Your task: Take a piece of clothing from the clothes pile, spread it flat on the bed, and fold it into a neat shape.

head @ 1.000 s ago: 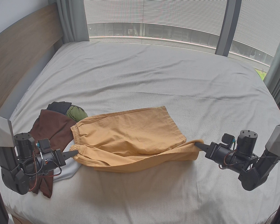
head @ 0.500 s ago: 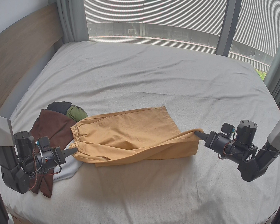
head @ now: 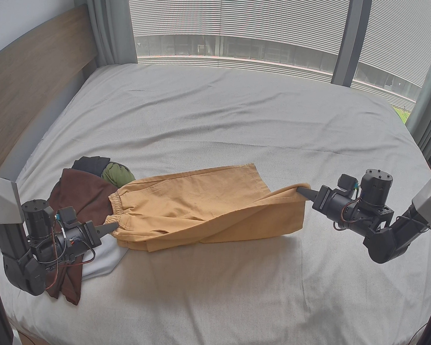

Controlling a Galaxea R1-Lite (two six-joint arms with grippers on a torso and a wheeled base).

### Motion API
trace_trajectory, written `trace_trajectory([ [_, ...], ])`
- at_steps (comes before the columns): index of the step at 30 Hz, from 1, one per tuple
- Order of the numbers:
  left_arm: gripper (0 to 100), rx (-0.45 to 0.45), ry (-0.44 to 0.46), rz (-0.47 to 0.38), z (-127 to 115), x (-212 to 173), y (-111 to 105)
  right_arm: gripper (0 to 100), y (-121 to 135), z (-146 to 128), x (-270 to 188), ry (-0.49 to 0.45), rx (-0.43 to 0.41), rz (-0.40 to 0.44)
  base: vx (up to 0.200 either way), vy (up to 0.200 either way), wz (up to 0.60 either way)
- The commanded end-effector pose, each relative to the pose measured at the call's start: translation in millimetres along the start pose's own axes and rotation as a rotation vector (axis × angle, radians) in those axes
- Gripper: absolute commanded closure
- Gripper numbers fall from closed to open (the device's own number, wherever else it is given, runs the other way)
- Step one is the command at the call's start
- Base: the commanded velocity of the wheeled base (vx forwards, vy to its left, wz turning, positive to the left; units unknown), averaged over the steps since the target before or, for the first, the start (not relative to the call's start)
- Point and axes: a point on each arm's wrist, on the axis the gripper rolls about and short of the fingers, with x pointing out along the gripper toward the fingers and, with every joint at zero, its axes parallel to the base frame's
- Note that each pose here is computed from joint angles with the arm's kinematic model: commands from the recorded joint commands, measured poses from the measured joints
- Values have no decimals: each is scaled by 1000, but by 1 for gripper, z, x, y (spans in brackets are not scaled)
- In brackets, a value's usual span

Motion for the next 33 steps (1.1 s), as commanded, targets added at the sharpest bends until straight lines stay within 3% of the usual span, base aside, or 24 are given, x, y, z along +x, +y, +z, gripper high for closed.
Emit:
trace_trajectory([
  [1,100,-5,-27,12,4,4,1,100,0,8,11,-11,-7,10,0,0,0],
  [23,100,-92,-169,75,22,25,7,100,-21,15,72,-47,-35,45,0,0,0],
  [33,100,-103,-171,92,21,30,14,100,-21,14,96,-83,-61,88,0,0,0],
])
